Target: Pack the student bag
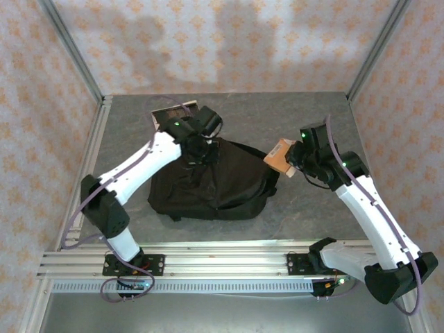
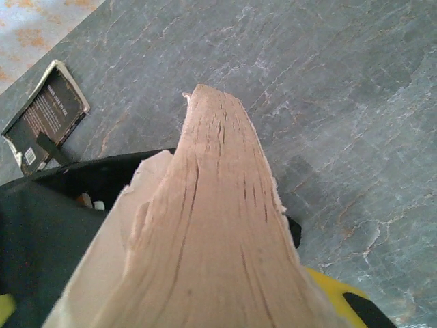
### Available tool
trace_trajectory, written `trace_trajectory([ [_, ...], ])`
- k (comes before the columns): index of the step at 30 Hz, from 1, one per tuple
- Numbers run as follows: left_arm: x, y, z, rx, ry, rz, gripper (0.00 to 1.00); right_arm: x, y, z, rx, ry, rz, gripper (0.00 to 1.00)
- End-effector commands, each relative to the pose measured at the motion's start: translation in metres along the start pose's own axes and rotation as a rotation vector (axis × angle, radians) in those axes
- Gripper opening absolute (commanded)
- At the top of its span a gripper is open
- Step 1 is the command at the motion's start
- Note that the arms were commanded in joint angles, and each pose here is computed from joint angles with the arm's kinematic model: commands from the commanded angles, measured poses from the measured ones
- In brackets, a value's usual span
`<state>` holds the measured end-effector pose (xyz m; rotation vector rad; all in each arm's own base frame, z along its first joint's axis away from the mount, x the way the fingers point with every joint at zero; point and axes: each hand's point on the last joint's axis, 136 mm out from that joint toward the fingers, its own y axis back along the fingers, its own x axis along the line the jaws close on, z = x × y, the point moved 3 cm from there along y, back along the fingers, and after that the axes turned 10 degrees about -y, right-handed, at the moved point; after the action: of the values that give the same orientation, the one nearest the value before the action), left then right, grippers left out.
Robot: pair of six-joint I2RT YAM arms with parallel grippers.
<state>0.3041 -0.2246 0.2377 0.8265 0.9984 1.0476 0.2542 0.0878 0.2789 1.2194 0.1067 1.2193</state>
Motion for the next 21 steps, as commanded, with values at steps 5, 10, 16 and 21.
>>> trace_trajectory([
  [5, 0.009, 0.053, 0.012, -0.178, 0.089, -0.139, 0.00, 0.005, 0.012, 0.024, -0.019, -0.012, 0.036, 0.00],
  [10, 0.004, 0.058, 0.018, -0.185, 0.076, -0.213, 0.00, 0.058, 0.006, -0.010, 0.277, -0.004, 0.373, 0.00],
  [16, -0.004, 0.041, 0.024, -0.134, 0.082, -0.239, 0.17, 0.090, 0.011, -0.041, 0.526, -0.063, 0.587, 0.00],
  [21, -0.022, 0.060, 0.023, -0.182, 0.073, -0.217, 0.60, 0.087, 0.024, -0.041, 0.498, -0.060, 0.580, 0.00],
])
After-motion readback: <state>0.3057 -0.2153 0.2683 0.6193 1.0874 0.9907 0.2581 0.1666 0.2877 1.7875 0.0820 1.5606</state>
